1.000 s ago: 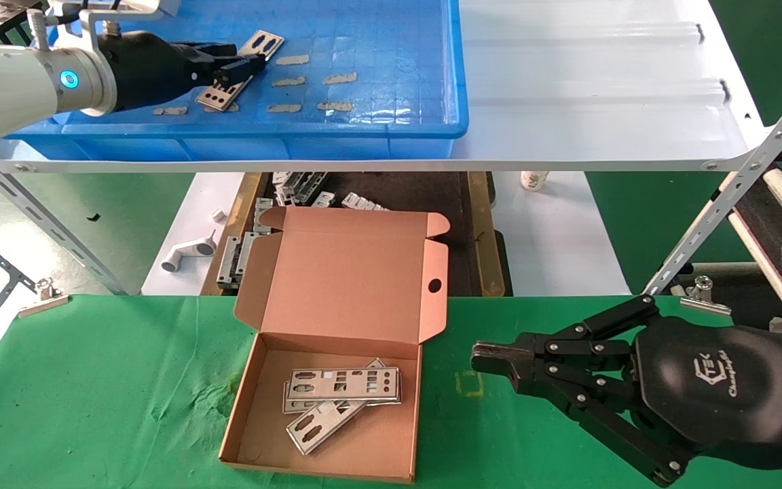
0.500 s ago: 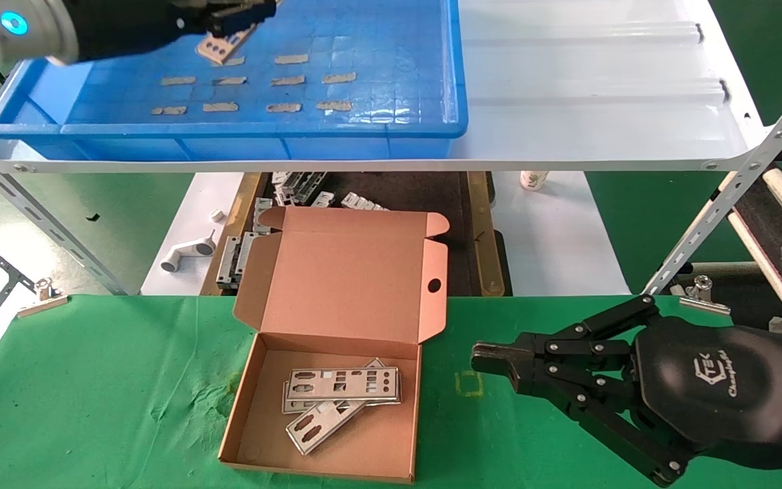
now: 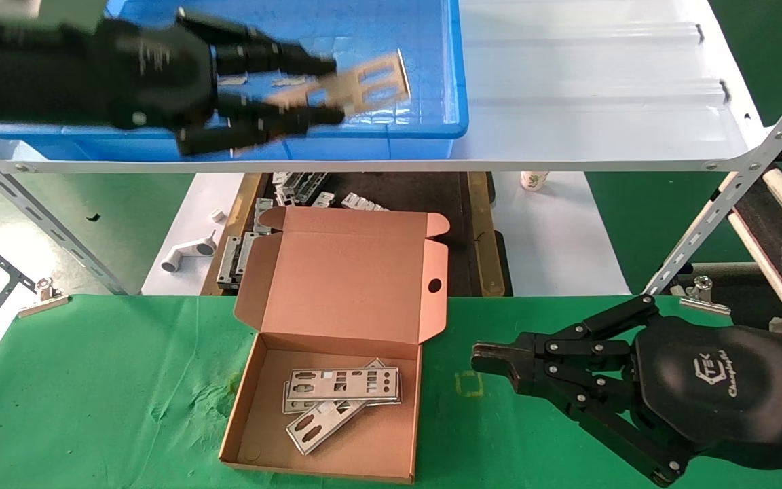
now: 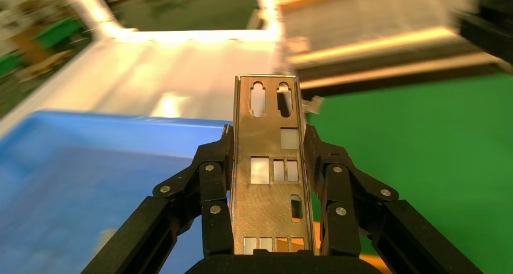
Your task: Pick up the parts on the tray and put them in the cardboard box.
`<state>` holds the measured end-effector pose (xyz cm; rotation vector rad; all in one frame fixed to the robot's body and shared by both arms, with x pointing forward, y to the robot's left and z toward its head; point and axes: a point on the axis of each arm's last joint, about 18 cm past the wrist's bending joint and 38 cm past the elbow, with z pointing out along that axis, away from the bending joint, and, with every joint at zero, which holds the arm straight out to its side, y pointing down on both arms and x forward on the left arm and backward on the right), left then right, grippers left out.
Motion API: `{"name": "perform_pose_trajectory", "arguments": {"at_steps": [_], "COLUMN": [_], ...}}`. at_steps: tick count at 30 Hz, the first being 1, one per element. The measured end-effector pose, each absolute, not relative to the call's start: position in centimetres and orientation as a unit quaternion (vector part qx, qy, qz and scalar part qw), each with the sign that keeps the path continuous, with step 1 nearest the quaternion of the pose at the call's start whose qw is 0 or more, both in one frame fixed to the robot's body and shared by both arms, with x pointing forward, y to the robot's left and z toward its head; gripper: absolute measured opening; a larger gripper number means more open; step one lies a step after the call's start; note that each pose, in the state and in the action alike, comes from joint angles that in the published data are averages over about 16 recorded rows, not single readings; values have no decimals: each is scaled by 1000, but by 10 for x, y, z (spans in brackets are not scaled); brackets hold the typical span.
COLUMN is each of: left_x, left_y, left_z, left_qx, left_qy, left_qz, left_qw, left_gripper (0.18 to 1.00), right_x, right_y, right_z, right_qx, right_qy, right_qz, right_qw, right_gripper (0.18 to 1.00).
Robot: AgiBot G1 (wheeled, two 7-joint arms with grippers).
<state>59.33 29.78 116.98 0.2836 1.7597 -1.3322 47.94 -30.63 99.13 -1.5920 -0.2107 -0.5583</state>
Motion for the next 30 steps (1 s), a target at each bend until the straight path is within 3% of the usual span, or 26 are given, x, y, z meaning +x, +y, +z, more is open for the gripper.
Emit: {"name": "perform_pose_trajectory", "arguments": {"at_steps": [6, 14, 20, 30], "left_x": [583, 584, 603, 646], "left_y": [290, 272, 263, 254], "left_z": [1123, 1035, 983, 934], "left_qx": [182, 219, 209, 177], "left_qy": [745, 806, 837, 859], "left_qz": [-487, -434, -407, -373], "left_qw": [418, 338, 302, 303], "left_gripper": [442, 442, 442, 441], "right_x": [479, 479, 479, 479], "right_y": [-306, -306, -306, -306], "right_z": [991, 991, 991, 991], "right_qx": [-704, -704, -704, -704], "right_qy": [-93, -93, -93, -93], "right_qz": [-247, -247, -247, -247], "right_qw": [660, 660, 660, 660], "right_gripper": [191, 191, 191, 191]}}
